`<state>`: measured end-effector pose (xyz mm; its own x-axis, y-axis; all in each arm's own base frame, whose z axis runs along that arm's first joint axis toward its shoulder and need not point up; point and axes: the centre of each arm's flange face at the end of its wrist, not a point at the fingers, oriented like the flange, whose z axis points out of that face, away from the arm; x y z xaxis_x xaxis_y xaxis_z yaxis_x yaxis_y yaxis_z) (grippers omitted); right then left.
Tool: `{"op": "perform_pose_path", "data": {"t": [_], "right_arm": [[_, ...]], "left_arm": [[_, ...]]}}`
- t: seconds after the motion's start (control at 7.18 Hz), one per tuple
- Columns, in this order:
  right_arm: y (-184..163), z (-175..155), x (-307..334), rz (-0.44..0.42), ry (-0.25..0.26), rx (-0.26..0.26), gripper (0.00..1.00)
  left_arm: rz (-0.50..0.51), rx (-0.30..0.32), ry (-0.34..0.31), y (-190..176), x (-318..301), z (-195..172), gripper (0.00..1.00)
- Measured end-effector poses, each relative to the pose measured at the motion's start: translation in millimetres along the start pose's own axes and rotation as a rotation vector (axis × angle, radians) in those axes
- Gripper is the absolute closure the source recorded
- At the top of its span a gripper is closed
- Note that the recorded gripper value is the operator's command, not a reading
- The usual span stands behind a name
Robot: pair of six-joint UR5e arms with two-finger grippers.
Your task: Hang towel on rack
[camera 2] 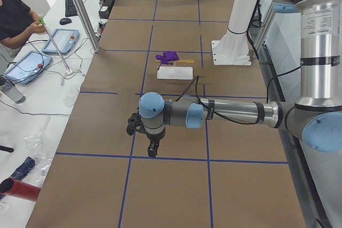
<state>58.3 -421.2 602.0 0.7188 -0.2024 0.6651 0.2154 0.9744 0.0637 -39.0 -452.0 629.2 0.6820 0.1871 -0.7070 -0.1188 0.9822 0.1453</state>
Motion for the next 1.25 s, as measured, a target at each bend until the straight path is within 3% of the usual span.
{"op": "perform_pose_path", "data": {"t": [0.56, 1.25], "right_arm": [[0.3, 1.0, 0.1, 0.005, -0.005, -0.001, 0.00], [0.3, 0.8, -0.1, 0.005, -0.006, 0.000, 0.00]], "left_arm": [[0.090, 0.076, -0.008, -11.7, 13.1, -10.1, 0.00], [0.100, 0.086, -0.005, -14.5, 17.6, -14.2, 0.00]]}}
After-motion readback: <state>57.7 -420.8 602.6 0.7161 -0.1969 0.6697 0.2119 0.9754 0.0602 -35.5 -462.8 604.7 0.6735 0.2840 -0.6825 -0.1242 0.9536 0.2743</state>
